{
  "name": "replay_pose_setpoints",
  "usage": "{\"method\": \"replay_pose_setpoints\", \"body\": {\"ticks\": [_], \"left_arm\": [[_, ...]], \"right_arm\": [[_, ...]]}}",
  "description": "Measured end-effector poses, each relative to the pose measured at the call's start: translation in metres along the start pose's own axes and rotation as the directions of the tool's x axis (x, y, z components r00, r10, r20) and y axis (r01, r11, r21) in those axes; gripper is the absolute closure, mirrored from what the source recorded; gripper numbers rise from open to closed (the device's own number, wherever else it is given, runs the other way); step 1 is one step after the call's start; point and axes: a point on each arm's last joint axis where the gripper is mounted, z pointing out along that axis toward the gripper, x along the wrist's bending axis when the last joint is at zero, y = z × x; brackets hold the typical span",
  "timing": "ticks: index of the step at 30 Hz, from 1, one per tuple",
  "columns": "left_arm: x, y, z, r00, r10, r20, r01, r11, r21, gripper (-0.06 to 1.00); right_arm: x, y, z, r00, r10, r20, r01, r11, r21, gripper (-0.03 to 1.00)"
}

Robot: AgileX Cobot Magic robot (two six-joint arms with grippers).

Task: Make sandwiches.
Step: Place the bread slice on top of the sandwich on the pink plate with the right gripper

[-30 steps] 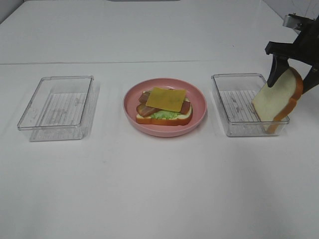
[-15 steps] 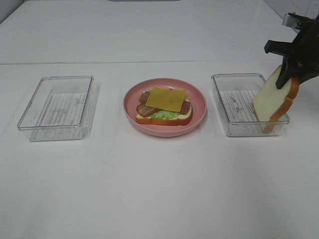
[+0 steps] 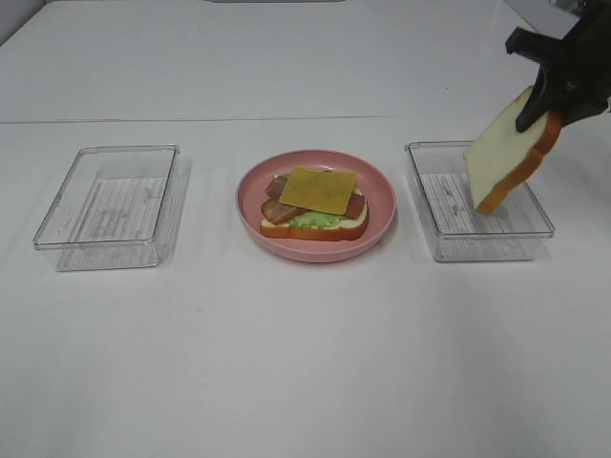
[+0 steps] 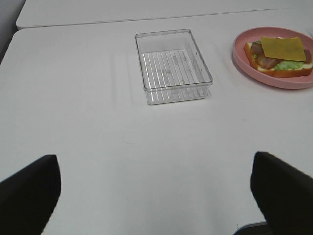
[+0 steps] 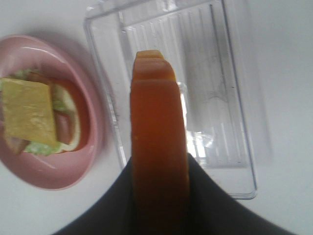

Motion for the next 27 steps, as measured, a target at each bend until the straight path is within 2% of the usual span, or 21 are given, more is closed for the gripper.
{"method": "replay_pose_setpoints", "body": {"ticks": [1,3,4,5,7,8,10,11,12,13,15,16,17,19,20,21,23,24,25,27], "left_arm": [[0.0,0.0,0.0,1.0,0.0,0.0,0.0,1.0,0.0,-0.03],[0.0,0.0,0.0,1.0,0.0,0.0,0.0,1.0,0.0,-0.03],[0.0,0.0,0.0,1.0,0.0,0.0,0.0,1.0,0.0,-0.03],[0.0,0.0,0.0,1.0,0.0,0.0,0.0,1.0,0.0,-0.03],[0.0,0.0,0.0,1.0,0.0,0.0,0.0,1.0,0.0,-0.03],[0.0,0.0,0.0,1.0,0.0,0.0,0.0,1.0,0.0,-0.03],[0.0,0.0,0.0,1.0,0.0,0.0,0.0,1.0,0.0,-0.03],[0.0,0.0,0.0,1.0,0.0,0.0,0.0,1.0,0.0,-0.03],[0.0,0.0,0.0,1.0,0.0,0.0,0.0,1.0,0.0,-0.03],[0.0,0.0,0.0,1.0,0.0,0.0,0.0,1.0,0.0,-0.03],[0.0,0.0,0.0,1.0,0.0,0.0,0.0,1.0,0.0,-0.03],[0.0,0.0,0.0,1.0,0.0,0.0,0.0,1.0,0.0,-0.03],[0.0,0.0,0.0,1.0,0.0,0.0,0.0,1.0,0.0,-0.03],[0.0,0.0,0.0,1.0,0.0,0.0,0.0,1.0,0.0,-0.03],[0.0,0.0,0.0,1.0,0.0,0.0,0.0,1.0,0.0,-0.03],[0.0,0.0,0.0,1.0,0.0,0.0,0.0,1.0,0.0,-0.03],[0.0,0.0,0.0,1.0,0.0,0.0,0.0,1.0,0.0,-0.03],[0.0,0.0,0.0,1.0,0.0,0.0,0.0,1.0,0.0,-0.03],[0.0,0.0,0.0,1.0,0.0,0.0,0.0,1.0,0.0,-0.03],[0.0,0.0,0.0,1.0,0.0,0.0,0.0,1.0,0.0,-0.03]], "right_arm": [[0.008,-0.005,-0.015,0.999,-0.005,-0.036,0.004,0.999,-0.032,0.74],[0.011,-0.008,-0.024,0.998,-0.012,-0.054,0.009,0.999,-0.053,0.74],[0.018,-0.015,-0.037,0.995,-0.035,-0.096,0.027,0.996,-0.089,0.74],[0.018,-0.015,-0.037,0.995,-0.035,-0.096,0.027,0.996,-0.089,0.74],[0.028,-0.027,-0.05,0.982,-0.084,-0.17,0.057,0.986,-0.154,0.74],[0.028,-0.027,-0.05,0.982,-0.084,-0.17,0.057,0.986,-0.154,0.74],[0.037,-0.037,-0.051,0.952,-0.115,-0.284,0.063,0.98,-0.187,0.74],[0.037,-0.037,-0.051,0.952,-0.115,-0.284,0.063,0.98,-0.187,0.74],[0.041,-0.039,-0.046,0.923,-0.12,-0.366,0.052,0.98,-0.192,0.74],[0.041,-0.039,-0.046,0.923,-0.12,-0.366,0.052,0.98,-0.192,0.74],[0.05,-0.039,-0.038,0.877,-0.126,-0.464,0.035,0.979,-0.2,0.74],[0.054,-0.038,-0.034,0.865,-0.125,-0.485,0.027,0.979,-0.204,0.74],[0.054,-0.038,-0.034,0.865,-0.125,-0.485,0.027,0.979,-0.204,0.74],[0.07,-0.036,-0.021,0.845,-0.14,-0.516,0.031,0.976,-0.215,0.74],[0.07,-0.036,-0.021,0.845,-0.14,-0.516,0.031,0.976,-0.215,0.74],[0.084,-0.037,-0.007,0.84,-0.157,-0.519,0.051,0.976,-0.214,0.74],[0.091,-0.038,0.001,0.838,-0.167,-0.519,0.065,0.976,-0.209,0.74],[0.101,-0.039,0.018,0.84,-0.169,-0.516,0.081,0.979,-0.188,0.74],[0.101,-0.039,0.018,0.84,-0.169,-0.516,0.081,0.979,-0.188,0.74],[0.11,-0.04,0.046,0.843,-0.158,-0.514,0.104,0.986,-0.133,0.74]]}}
